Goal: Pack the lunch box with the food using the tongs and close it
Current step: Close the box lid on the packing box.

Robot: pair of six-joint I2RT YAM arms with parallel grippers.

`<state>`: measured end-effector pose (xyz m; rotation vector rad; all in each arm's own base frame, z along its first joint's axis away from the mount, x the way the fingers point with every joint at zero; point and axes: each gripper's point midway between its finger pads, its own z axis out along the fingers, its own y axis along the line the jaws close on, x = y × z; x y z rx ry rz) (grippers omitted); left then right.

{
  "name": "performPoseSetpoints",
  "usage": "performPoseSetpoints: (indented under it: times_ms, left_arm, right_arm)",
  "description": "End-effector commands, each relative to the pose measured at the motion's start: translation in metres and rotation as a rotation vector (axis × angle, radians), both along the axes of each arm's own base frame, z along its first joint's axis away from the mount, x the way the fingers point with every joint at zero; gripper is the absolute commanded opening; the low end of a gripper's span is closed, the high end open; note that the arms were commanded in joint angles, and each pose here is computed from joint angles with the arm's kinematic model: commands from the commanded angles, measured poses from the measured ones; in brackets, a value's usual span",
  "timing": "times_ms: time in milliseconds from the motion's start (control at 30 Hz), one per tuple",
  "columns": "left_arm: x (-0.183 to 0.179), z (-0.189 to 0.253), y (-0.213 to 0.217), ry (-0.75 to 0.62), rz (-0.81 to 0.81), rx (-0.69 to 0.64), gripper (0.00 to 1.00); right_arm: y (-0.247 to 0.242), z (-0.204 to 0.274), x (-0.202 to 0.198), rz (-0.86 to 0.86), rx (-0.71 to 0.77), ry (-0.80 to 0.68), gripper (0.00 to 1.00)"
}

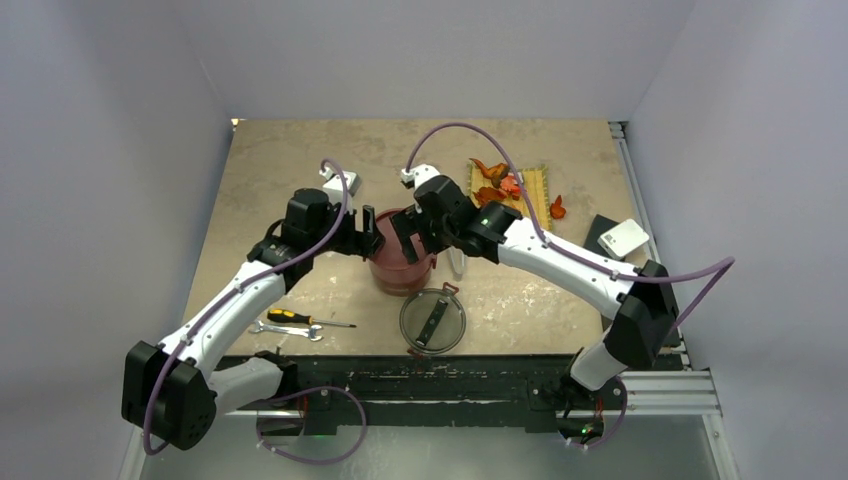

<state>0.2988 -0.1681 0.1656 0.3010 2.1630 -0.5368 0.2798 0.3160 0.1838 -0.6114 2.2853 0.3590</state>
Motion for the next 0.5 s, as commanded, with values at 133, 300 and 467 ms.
performPoseSetpoints:
  times_ms: [133,300,467]
  left_arm:
    - [0.006,0.018,0.019,-0.031,0.119,0.016,0.88]
    - [0.010,0.063,0.016,-0.118,0.139,-0.057,0.94]
    - [0.021,0.087,0.023,-0.172,0.197,-0.069,0.95]
  right_arm:
    - [-0.038,0.086,0.004,-0.082,0.091,-0.146,0.99]
    - [-0.067,0.074,-0.015,-0.199,0.344,-0.019,0.99]
    - [-0.084,0.047,-0.039,-0.200,0.453,0.020,0.99]
